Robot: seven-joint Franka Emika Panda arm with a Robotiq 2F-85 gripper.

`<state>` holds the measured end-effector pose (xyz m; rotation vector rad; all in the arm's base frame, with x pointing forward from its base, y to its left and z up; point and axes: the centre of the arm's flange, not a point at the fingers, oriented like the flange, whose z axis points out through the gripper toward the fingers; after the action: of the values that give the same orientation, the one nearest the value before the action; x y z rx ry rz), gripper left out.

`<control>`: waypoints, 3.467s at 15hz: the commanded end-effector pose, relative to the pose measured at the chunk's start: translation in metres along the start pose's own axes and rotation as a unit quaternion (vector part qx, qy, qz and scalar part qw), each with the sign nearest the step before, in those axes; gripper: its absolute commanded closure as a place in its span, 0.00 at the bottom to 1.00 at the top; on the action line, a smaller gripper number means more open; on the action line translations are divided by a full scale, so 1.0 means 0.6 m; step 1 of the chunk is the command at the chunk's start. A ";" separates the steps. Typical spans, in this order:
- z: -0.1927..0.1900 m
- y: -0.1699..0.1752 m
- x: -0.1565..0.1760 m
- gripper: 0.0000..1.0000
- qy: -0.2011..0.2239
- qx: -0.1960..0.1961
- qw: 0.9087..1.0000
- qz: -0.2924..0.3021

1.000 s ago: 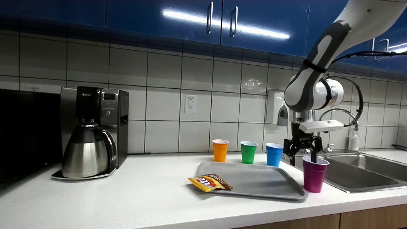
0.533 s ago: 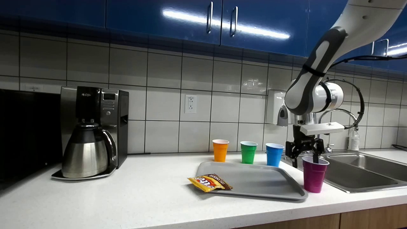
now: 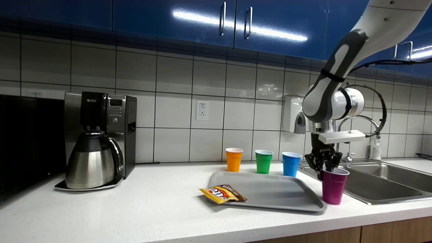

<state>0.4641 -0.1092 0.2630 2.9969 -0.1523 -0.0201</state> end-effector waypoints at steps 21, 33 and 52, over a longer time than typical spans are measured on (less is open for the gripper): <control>-0.123 -0.086 -0.040 0.99 0.016 -0.035 0.998 -0.056; -0.107 -0.206 -0.049 0.99 0.037 -0.015 0.990 -0.133; -0.055 -0.200 -0.074 0.99 0.072 -0.035 0.979 -0.186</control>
<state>0.4392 0.0275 0.2842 2.9093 0.3963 0.1266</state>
